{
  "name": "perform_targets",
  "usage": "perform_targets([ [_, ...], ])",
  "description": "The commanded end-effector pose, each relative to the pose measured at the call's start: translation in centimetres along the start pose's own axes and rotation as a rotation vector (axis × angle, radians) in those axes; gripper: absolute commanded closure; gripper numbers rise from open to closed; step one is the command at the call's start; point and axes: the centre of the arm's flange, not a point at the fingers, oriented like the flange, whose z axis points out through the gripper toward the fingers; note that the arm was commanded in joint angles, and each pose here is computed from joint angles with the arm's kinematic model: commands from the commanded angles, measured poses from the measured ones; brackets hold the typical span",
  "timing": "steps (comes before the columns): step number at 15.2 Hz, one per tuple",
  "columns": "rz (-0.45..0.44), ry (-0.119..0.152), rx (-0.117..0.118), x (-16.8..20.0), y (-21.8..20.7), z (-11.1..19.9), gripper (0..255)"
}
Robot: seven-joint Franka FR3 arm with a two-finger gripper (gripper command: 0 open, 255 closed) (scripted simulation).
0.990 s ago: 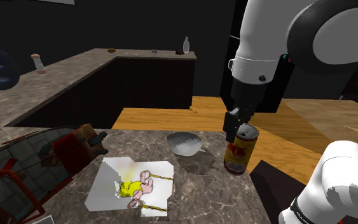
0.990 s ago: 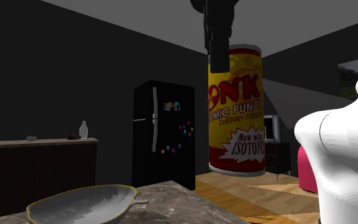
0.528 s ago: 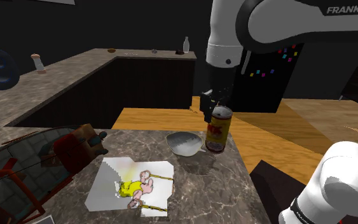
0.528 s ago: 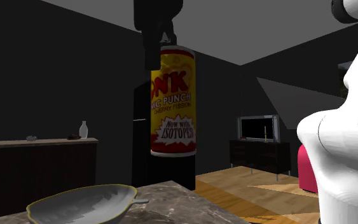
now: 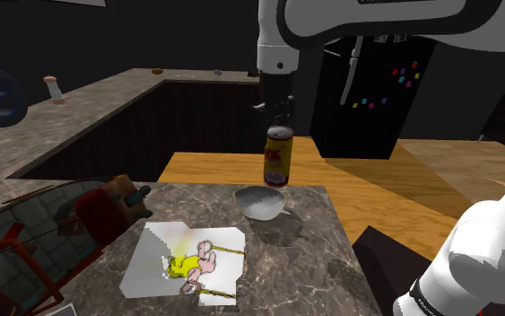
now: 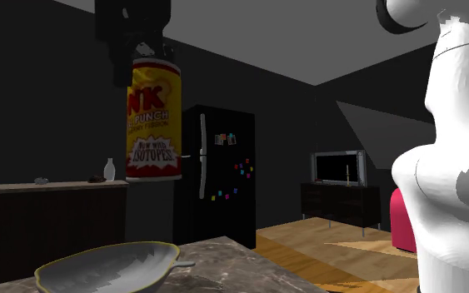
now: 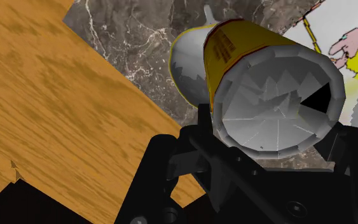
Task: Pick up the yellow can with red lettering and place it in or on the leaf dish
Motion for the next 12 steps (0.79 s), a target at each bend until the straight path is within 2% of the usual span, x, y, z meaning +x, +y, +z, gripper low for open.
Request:
perform_targets([
  [1, 0.0, 0.0, 0.0, 2.4, 0.5, -0.5, 255],
  [3, 0.0, 0.0, 0.0, 4.4, 0.8, -0.8, 255],
  [12, 0.0, 0.0, 0.0, 4.4, 0.8, 3.9, 255],
])
